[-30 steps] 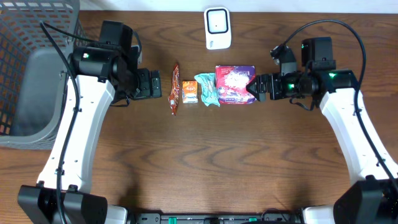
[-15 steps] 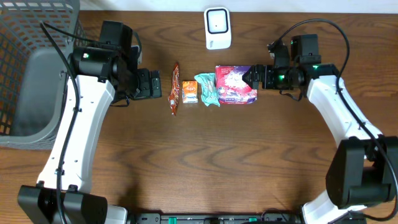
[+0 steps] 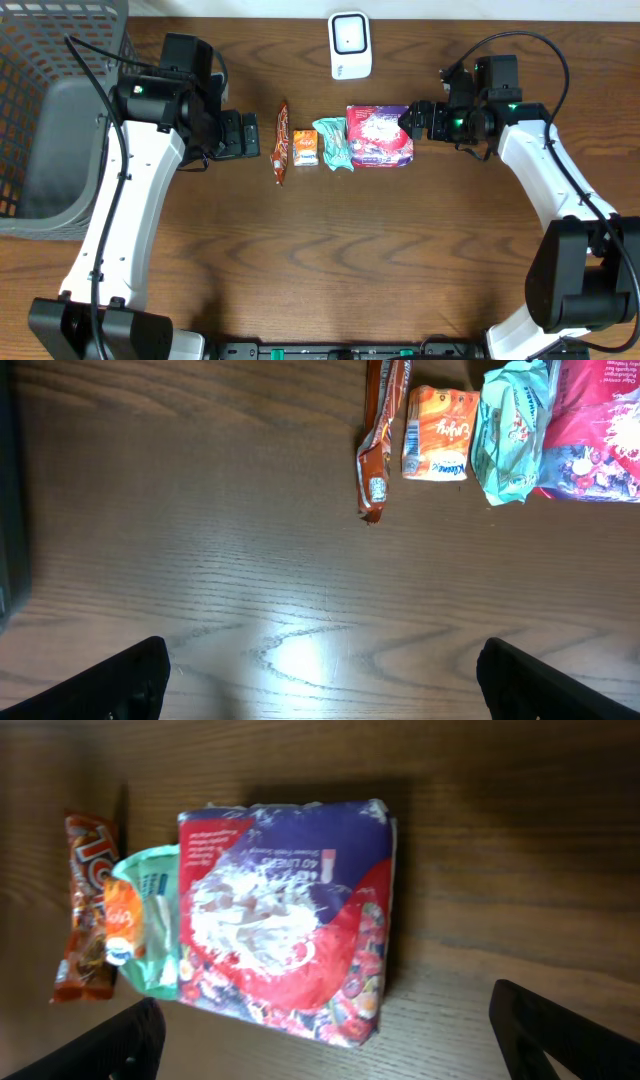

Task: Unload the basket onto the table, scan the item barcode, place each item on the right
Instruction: 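Grasp the purple-and-red box with the right gripper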

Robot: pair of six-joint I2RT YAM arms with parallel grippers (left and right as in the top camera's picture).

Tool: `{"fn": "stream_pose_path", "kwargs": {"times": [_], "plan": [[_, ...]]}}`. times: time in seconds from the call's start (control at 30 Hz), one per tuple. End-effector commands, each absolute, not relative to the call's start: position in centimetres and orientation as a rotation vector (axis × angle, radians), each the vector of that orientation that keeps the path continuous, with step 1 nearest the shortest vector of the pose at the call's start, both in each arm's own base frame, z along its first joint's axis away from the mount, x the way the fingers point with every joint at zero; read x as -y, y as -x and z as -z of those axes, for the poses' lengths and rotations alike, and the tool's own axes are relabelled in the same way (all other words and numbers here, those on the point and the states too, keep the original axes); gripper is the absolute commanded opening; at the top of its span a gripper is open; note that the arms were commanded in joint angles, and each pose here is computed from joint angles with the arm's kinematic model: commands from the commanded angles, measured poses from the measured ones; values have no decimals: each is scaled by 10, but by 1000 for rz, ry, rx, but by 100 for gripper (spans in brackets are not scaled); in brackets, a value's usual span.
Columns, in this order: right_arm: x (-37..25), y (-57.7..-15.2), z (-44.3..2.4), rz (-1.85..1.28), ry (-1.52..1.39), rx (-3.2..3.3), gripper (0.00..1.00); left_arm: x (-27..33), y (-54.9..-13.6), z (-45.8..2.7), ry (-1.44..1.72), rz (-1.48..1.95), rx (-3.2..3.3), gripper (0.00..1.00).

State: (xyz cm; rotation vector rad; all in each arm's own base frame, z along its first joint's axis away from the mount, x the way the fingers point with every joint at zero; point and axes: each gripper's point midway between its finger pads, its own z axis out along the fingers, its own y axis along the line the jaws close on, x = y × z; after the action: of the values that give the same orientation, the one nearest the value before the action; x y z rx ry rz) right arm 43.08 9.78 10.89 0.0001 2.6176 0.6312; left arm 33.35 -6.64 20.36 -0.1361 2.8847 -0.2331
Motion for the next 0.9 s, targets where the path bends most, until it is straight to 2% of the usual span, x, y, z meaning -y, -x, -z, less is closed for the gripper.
{"fn": "stream_pose_path", "kwargs": {"times": [0.0, 0.23, 0.87], "plan": [[-95, -438, -100, -605, -32, -2633, 99, 64, -333, -201, 147, 218, -2893, 98], [-102, -435, -80, -620, -42, -2681, 99, 64, -333, -201, 147, 218, -2893, 98], [-97, -434, -76, -565, -53, -2702, 99, 64, -333, -201, 147, 218, -2893, 98]]}}
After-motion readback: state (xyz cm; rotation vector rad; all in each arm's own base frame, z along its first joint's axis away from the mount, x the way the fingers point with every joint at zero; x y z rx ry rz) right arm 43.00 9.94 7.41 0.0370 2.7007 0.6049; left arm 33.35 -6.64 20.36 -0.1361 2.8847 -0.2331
